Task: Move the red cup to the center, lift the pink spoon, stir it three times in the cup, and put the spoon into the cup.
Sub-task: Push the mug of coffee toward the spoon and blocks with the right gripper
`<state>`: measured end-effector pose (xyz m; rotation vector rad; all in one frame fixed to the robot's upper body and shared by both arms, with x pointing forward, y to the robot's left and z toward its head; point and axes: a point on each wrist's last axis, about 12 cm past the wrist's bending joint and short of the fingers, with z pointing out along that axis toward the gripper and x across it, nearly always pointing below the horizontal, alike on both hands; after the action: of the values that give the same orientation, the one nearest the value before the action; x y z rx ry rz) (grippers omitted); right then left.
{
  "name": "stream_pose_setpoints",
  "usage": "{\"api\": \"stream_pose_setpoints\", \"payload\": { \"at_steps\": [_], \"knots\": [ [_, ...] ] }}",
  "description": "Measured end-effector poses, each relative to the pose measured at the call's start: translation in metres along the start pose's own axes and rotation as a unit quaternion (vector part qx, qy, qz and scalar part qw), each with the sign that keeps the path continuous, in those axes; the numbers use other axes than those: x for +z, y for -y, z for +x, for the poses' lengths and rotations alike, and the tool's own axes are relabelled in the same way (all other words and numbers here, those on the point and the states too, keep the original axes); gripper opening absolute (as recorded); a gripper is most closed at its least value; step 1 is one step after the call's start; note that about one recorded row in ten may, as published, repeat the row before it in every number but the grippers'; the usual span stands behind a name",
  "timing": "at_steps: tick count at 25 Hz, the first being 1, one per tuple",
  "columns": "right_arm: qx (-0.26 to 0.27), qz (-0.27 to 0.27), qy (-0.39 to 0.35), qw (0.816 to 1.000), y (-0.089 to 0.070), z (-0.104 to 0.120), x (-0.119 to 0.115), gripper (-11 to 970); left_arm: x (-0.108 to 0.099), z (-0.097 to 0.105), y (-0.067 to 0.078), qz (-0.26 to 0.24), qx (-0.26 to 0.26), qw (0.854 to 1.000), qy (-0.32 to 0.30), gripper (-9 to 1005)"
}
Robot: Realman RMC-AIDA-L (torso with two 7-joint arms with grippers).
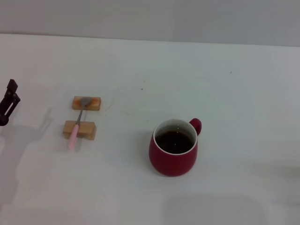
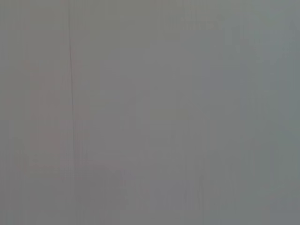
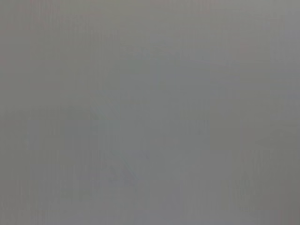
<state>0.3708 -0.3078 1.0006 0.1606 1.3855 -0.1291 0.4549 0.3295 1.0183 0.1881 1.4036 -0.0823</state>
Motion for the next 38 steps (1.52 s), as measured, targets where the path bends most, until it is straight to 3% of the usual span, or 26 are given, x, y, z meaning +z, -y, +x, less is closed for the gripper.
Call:
{"api": "stream_pose_setpoints", "payload": {
  "at_steps": [22,38],
  "knots": [
    [-0.005,0.004,-0.017,1.0,0.001,0.003,-0.004,696,0.005,0.0,0.001,0.005,0.0,1.0,0.0,855],
    [0.002,-0.048,-0.001,0.999,-0.01,0.0,-0.002,189,0.009,-0.001,0.004,0.011,-0.001,1.0,0.004,850]
  ]
}}
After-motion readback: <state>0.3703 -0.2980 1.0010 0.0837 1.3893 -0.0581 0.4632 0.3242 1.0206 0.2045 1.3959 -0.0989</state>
